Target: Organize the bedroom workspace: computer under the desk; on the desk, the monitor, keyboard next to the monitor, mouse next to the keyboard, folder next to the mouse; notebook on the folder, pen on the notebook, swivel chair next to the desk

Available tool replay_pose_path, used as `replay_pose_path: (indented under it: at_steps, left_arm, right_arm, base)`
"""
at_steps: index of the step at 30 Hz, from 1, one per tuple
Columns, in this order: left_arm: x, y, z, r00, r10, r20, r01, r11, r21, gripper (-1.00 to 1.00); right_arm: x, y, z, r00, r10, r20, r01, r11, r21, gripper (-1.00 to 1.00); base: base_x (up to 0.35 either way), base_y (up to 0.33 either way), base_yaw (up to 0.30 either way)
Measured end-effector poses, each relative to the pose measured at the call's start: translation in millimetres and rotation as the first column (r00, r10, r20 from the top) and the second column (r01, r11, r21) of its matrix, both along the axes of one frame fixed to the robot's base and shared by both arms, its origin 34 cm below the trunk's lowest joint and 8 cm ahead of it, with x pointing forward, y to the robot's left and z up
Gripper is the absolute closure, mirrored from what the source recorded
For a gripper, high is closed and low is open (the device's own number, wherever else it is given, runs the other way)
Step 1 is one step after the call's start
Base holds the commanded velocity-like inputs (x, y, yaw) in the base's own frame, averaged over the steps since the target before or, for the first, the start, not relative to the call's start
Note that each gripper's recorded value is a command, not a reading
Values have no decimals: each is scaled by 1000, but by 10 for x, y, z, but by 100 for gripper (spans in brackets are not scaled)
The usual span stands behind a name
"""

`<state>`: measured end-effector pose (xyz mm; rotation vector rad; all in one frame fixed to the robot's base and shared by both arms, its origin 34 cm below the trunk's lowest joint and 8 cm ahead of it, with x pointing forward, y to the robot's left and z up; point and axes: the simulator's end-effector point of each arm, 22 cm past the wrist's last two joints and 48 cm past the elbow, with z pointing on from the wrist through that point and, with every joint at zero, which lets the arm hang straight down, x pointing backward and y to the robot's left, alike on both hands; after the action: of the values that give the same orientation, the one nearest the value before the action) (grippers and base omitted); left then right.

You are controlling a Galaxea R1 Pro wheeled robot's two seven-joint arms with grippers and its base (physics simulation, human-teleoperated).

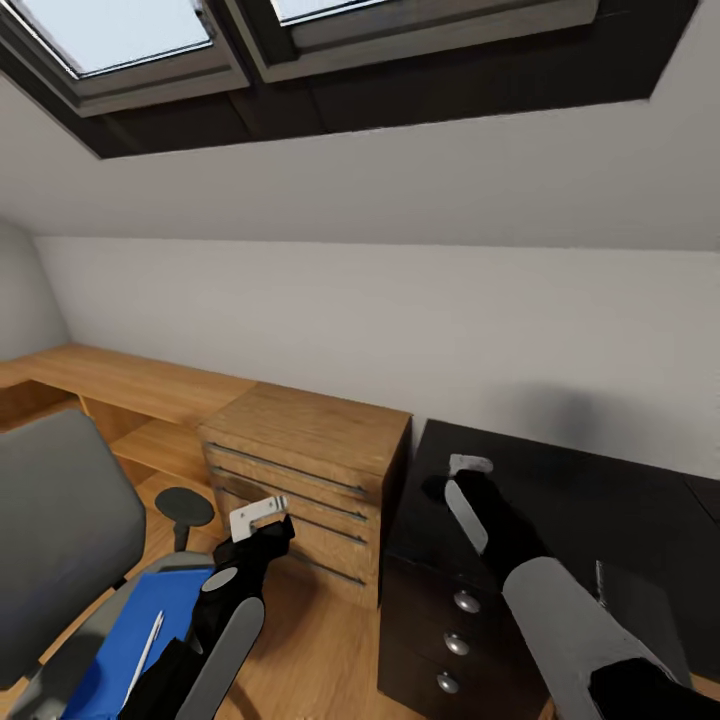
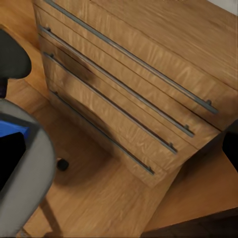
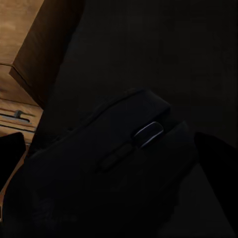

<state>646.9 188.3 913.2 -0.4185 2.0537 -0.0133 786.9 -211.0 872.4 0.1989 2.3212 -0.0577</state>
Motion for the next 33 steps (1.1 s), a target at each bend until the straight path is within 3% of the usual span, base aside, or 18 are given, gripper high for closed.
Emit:
replay_pose_path:
  at_steps: [8, 24, 33]
  left_arm:
    - [-3, -7, 111, 1000, -1, -2, 1, 1000, -2, -100]
    - [-17, -21, 318, 1000, -5, -3, 5, 1000, -4, -100]
    - [-31, -48, 285, 1000, -11, -15, 11, 1000, -21, -100]
  right_arm:
    - [-583, 106, 417, 993, -2, 120, -3, 999, 36, 100]
    - [-650, 125, 611, 993, -2, 122, -3, 999, 42, 100]
    - [-646, 115, 649, 991, -5, 132, 0, 999, 41, 100]
  base:
    - [-315, 0, 0]
    - [-336, -48, 0]
    - [-21, -9, -25]
